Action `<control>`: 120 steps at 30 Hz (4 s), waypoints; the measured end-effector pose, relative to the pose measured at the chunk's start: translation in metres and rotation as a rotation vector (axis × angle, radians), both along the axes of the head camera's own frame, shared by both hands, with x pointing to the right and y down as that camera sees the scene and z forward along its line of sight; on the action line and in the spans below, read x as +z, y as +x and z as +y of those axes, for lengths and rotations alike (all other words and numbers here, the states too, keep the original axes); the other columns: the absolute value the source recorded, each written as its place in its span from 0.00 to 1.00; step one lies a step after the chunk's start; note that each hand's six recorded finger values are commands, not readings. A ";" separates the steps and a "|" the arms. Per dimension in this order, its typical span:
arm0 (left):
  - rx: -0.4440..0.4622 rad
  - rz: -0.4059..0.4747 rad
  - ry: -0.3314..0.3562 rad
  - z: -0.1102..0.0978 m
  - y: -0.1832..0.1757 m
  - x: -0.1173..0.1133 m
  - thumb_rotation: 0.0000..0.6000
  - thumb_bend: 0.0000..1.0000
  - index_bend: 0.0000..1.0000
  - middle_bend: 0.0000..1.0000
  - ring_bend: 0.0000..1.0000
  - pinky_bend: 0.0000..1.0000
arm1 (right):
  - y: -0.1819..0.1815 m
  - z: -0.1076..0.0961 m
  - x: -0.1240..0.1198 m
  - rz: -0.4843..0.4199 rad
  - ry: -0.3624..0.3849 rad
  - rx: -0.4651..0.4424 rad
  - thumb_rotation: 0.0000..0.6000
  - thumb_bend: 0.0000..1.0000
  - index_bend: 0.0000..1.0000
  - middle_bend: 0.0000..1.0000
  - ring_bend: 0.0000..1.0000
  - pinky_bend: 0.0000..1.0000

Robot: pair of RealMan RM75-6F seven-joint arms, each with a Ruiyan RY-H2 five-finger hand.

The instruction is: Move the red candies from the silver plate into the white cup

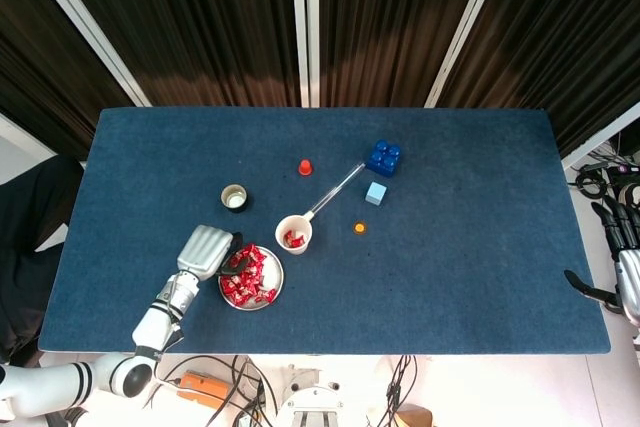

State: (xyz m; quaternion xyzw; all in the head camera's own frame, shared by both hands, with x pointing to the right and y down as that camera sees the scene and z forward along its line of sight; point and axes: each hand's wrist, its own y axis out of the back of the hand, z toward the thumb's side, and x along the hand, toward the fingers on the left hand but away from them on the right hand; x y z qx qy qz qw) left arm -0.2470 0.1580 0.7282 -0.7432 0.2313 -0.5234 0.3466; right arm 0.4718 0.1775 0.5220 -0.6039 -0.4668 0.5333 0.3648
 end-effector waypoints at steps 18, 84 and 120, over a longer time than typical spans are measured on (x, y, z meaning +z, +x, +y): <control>-0.009 0.120 0.149 -0.019 0.007 -0.058 0.72 0.35 0.64 0.96 0.93 0.86 | 0.001 0.001 -0.001 0.000 0.008 0.004 1.00 0.33 0.00 0.03 0.00 0.00; 0.162 -0.026 0.108 0.023 0.027 -0.007 0.86 0.25 0.43 0.95 0.92 0.86 | 0.011 0.010 0.001 -0.012 0.004 0.035 1.00 0.33 0.00 0.03 0.00 0.00; 0.201 -0.052 0.093 0.028 0.030 -0.006 0.86 0.36 0.59 0.95 0.92 0.86 | 0.009 0.009 0.001 -0.009 0.002 0.034 1.00 0.33 0.00 0.03 0.00 0.00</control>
